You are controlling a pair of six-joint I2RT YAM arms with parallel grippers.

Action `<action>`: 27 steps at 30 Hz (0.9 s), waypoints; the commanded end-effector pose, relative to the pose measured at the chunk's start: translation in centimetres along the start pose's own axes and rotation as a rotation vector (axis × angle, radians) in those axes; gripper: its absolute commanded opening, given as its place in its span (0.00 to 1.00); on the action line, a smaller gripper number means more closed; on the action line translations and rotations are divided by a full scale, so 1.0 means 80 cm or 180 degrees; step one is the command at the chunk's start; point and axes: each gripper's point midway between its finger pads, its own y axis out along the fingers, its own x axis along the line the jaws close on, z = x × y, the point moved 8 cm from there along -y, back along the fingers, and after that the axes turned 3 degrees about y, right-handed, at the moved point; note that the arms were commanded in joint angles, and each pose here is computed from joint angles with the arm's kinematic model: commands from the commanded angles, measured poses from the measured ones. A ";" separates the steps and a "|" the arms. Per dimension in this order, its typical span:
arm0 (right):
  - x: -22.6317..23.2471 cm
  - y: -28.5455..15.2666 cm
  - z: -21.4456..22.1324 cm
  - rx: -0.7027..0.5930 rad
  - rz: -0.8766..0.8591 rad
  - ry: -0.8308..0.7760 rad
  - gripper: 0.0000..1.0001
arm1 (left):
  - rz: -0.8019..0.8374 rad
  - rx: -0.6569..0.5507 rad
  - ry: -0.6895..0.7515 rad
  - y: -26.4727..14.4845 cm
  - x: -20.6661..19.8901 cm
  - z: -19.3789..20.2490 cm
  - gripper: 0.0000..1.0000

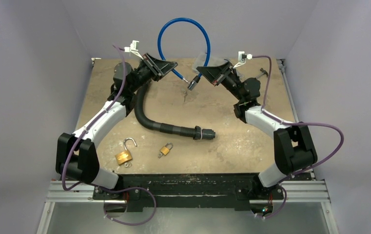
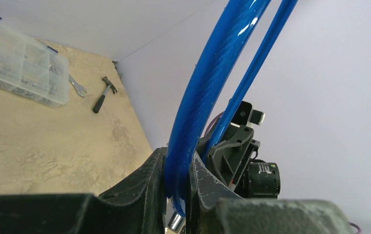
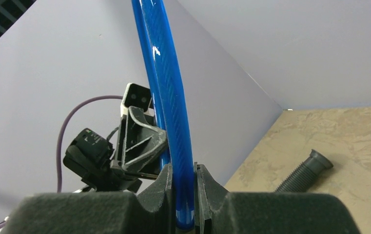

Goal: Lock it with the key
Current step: Lock the lock.

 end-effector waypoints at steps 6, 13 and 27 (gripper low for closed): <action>0.025 0.010 -0.010 -0.0158 -0.0256 0.0004 0.00 | 0.0253 -0.0109 0.0128 -0.002 -0.021 -0.004 0.00; 0.022 0.014 -0.003 -0.0105 -0.0189 0.0089 0.00 | 0.0221 -0.0102 0.0131 0.000 -0.017 0.000 0.00; -0.007 0.019 0.007 -0.0118 0.0384 0.0704 0.00 | -0.0046 -0.0173 0.0275 0.008 0.009 0.009 0.00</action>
